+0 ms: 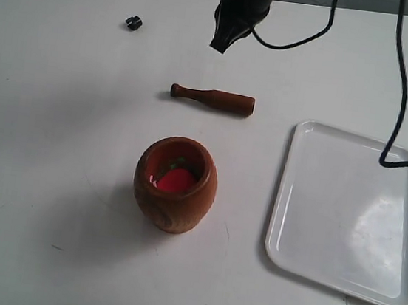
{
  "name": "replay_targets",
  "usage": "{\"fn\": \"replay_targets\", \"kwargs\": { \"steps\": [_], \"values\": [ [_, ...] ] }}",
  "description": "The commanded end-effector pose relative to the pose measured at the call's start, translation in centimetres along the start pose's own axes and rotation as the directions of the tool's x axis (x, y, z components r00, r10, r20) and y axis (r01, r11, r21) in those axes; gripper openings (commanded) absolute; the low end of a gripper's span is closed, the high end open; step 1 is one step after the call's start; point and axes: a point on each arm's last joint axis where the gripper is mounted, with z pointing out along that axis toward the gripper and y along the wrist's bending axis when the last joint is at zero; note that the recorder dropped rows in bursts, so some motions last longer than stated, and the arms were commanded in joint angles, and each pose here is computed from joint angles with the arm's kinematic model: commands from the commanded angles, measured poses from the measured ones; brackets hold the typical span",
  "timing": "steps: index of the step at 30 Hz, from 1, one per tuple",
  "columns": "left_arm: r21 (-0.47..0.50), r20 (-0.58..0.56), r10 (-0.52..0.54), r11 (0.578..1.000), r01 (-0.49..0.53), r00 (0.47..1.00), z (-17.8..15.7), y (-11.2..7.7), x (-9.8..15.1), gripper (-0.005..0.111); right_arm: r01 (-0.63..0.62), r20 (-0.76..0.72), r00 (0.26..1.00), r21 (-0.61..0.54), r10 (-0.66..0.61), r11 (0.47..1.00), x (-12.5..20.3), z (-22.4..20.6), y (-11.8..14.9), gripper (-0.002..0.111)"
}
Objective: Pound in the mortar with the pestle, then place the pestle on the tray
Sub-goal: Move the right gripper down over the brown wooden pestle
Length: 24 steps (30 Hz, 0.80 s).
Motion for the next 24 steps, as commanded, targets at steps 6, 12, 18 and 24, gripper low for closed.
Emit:
{"fn": "replay_targets", "kwargs": {
  "steps": [6,12,18,24],
  "values": [
    [0.008,0.007,-0.012,1.000,0.012,1.000,0.0,-0.1,0.0,0.000,0.132,-0.023,0.991,-0.043,-0.133,0.990,-1.6,3.0,2.1,0.068],
    [0.008,0.007,-0.012,1.000,0.012,1.000,0.0,-0.1,0.0,0.000,0.174,-0.038,0.984,-0.026,-0.175,0.984,-2.0,5.0,2.6,0.070],
    [0.008,0.007,-0.012,1.000,0.012,1.000,0.0,-0.1,0.0,0.000,0.187,-0.067,0.980,-0.011,-0.187,0.982,-1.6,6.7,2.2,0.070],
    [0.008,0.007,-0.012,1.000,0.012,1.000,0.0,-0.1,0.0,0.000,0.179,-0.061,0.982,-0.029,-0.180,0.983,-1.5,7.5,2.3,0.069]
  ]
}}
